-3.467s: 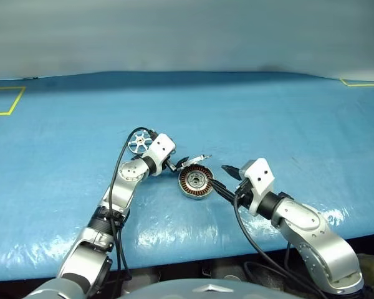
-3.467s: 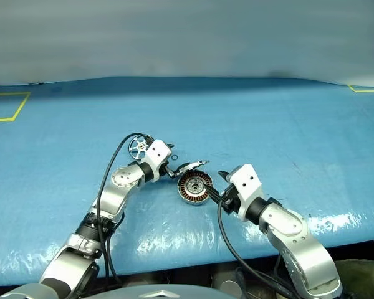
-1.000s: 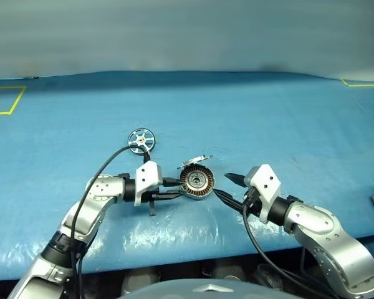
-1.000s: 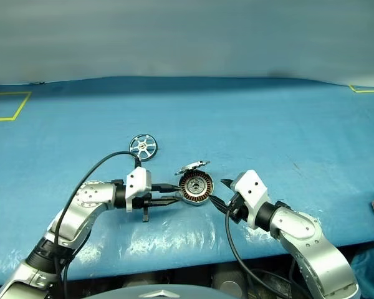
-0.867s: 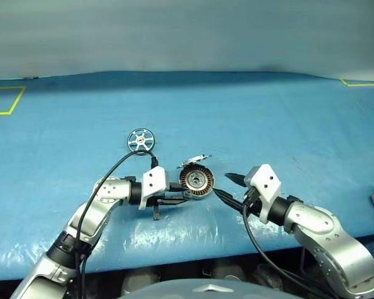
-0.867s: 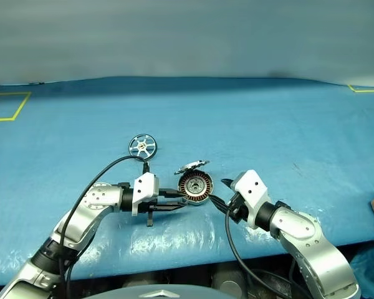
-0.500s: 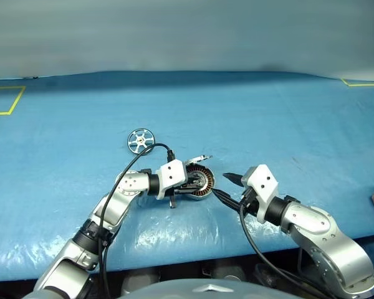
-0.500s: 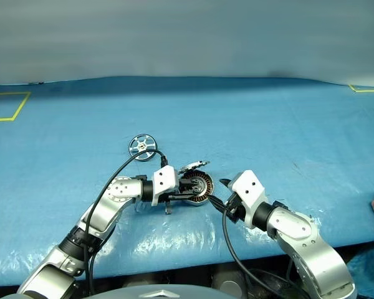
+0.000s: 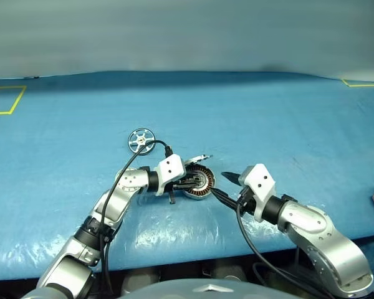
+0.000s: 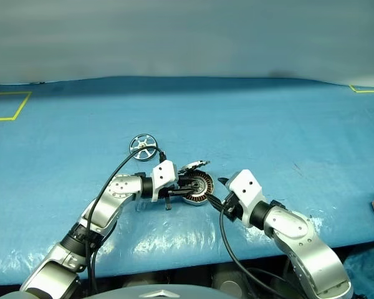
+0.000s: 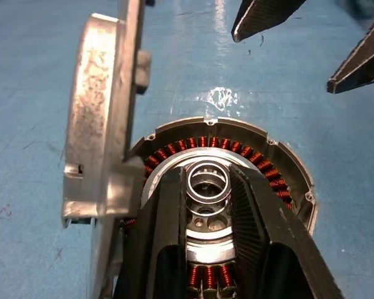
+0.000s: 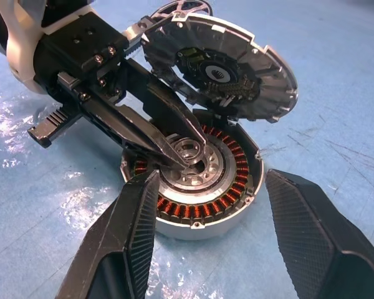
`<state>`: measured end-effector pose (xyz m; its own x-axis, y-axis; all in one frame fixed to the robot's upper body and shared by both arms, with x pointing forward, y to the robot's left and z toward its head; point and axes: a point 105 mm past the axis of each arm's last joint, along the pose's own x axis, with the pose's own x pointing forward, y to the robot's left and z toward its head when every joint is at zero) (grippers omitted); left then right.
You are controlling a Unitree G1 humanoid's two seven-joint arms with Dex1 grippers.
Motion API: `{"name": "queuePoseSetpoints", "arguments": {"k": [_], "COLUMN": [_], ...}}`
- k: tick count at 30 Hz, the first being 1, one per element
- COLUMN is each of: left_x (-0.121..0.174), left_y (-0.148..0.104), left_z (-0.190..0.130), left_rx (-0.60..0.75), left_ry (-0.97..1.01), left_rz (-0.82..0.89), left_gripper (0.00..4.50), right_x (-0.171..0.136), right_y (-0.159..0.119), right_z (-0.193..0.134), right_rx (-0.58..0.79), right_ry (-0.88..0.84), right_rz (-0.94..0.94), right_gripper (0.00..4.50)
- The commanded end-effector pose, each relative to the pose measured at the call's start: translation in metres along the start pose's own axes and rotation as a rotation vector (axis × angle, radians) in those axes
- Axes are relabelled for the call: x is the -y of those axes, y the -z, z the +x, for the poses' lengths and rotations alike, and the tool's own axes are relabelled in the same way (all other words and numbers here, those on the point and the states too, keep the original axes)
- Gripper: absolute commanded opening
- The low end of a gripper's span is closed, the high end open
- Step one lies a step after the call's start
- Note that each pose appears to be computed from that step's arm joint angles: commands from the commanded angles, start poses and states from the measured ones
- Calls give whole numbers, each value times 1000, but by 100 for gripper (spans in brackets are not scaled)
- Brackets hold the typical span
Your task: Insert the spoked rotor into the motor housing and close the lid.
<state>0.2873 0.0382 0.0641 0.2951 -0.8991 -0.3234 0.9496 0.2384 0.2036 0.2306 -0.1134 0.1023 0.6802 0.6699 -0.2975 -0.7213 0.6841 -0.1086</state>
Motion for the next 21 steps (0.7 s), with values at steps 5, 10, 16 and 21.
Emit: {"name": "queuePoseSetpoints", "arguments": {"k": [5,10,16,21], "left_x": [-3,5,8,5], "left_y": [-1,-8,-11,-7], "left_z": [2,6,9,12], "left_rx": [-60,-21,-11,-33], "left_ry": [-25,24,46,20], "left_rz": [95,93,105,100], "left_gripper": [68,68,68,68], "right_x": [0,0,0,-1], "right_y": [-6,-6,-5,-4], "right_z": [1,1,2,3], "right_rx": [27,29,24,21], "right_ry": [3,4,5,6], "right_rz": [-24,-20,-22,-23], "right_gripper": [284,284,284,284]}}
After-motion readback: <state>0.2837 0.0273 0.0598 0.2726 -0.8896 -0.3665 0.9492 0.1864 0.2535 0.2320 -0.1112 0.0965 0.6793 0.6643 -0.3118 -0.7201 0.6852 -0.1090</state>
